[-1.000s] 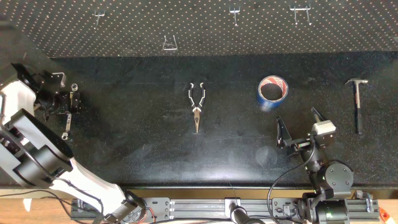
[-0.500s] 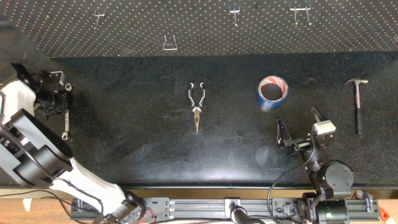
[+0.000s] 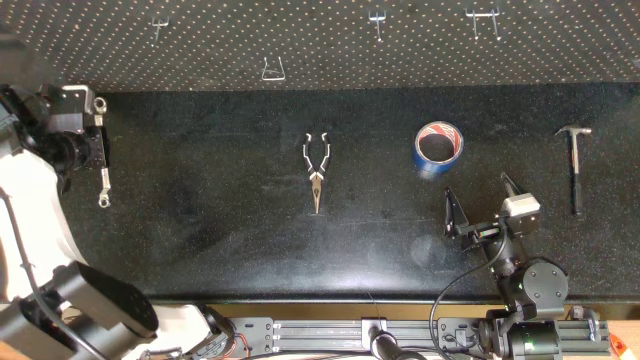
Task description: Place Tools Onto Pegboard
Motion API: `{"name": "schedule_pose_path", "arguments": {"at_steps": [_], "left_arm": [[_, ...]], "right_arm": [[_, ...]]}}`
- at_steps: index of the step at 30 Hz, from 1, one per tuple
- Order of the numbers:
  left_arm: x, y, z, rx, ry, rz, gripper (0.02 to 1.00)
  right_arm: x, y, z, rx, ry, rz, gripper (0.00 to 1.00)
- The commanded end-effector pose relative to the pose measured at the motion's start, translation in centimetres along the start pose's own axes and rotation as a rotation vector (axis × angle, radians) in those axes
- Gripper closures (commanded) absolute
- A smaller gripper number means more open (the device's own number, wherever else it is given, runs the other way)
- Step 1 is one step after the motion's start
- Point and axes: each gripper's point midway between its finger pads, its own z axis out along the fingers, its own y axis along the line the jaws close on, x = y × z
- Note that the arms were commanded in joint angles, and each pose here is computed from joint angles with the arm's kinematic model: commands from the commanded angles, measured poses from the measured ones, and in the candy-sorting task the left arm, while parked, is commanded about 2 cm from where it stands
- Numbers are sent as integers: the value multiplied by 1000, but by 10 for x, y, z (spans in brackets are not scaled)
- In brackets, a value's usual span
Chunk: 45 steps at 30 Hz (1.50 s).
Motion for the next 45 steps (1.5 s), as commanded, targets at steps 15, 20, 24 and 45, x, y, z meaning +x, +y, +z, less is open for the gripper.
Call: {"name": "schedule_pose_path", "arguments": {"at_steps": [15, 20, 24, 45], "left_arm": [[-60, -148, -44, -2, -535, 184, 989], [-75, -162, -51, -49, -596, 78, 991], [-68, -140, -45, -110, -631, -68, 989], [-70, -125, -29, -156, -659, -95, 989]], "right_arm": [[1, -1, 0, 6, 1, 14, 14], [1, -1, 0, 6, 1, 14, 16], [1, -1, 0, 6, 1, 14, 16], [1, -1, 0, 6, 1, 14, 16]]}}
